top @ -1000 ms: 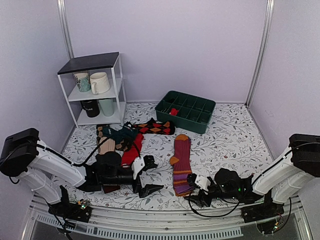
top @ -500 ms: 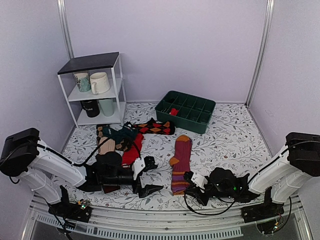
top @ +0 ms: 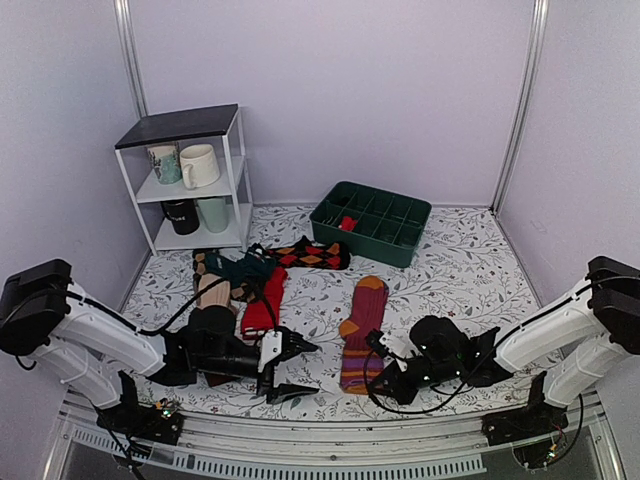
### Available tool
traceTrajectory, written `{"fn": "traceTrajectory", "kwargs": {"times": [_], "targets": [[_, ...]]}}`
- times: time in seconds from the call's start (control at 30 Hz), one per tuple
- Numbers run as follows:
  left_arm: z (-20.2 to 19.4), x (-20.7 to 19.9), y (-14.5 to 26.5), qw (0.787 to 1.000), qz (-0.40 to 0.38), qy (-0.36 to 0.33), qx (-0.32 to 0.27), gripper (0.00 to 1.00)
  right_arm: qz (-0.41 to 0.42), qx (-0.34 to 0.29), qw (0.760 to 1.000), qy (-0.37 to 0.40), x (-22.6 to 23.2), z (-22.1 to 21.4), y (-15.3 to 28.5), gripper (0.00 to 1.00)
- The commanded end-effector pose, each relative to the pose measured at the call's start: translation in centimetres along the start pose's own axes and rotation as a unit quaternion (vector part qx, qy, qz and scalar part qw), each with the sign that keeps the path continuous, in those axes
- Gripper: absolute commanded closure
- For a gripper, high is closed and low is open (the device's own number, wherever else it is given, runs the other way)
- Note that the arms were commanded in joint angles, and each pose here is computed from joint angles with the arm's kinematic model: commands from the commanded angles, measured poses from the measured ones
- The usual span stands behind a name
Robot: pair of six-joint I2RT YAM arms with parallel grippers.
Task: Roll the socks
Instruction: Roll a pair of socks at the center of the board.
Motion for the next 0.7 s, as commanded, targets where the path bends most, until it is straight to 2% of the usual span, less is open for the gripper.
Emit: {"fn": "traceTrajectory", "kwargs": {"times": [0.0, 0.3, 0.67], "targets": [[-0.2, -1.2, -0.7, 0.998, -0.057, -0.006, -0.012, 0.16, -0.024, 0.077, 0.99, -0.112, -1.1, -0.3, -0.4, 0.99], [-0.8, -0.9, -4.5, 0.996, -0.079, 0.023, 0.021, 0.19, -0.028, 0.115, 0.982, -0.15, -1.5, 0.6, -2.1, 0.99], [-1.8, -0.1, -7.8, 0.989, -0.099, 0.066, 0.082, 0.25, -0.026, 0.121, 0.981, -0.152, -1.5, 0.6, -2.0, 0.99]]}}
Point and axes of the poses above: each gripper's point midway between its finger pads, its own y axis back along the fingers, its own x axis along the line the jaws close on, z = x × y, the point moved 10 cm from there along y, back along the fingers, and after that the axes turned 13 degrees about -y, right-handed, at the moved point
